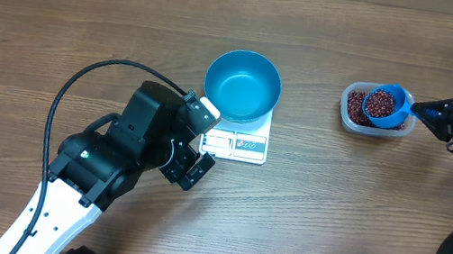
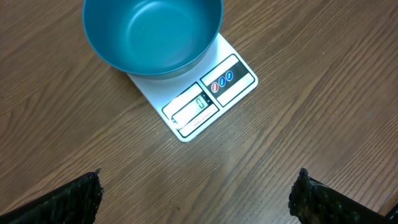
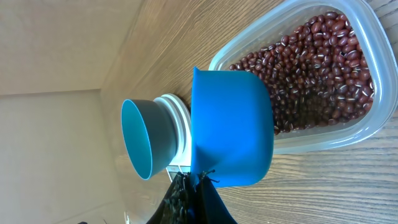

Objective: Scoop item into bowl and weigh 150g on scale
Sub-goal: 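Carry the bean-filled blue scoop with the right gripper over the teal bowl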

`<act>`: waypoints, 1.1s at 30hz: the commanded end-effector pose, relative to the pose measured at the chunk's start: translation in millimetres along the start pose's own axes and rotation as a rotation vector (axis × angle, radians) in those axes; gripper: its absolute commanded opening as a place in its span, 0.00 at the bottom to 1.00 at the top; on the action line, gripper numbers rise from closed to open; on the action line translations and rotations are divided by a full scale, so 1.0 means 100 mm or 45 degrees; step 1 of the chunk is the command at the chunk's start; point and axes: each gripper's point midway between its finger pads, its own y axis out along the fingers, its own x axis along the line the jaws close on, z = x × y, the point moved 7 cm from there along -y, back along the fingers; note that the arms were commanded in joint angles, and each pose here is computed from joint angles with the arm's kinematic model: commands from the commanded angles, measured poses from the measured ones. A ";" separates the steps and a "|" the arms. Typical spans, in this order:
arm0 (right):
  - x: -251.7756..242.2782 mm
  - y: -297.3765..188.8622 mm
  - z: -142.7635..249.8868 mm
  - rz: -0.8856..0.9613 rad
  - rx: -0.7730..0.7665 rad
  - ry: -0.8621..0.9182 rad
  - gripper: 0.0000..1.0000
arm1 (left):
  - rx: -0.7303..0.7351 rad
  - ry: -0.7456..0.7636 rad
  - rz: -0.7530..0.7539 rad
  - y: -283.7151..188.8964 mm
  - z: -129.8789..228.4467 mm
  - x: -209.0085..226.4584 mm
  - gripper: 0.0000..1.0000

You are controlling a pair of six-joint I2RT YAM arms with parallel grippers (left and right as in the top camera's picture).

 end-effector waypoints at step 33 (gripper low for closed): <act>0.65 -0.29 -0.17 -0.252 -0.060 -0.137 0.04 | -0.034 0.030 0.012 -0.06 -0.05 0.00 0.99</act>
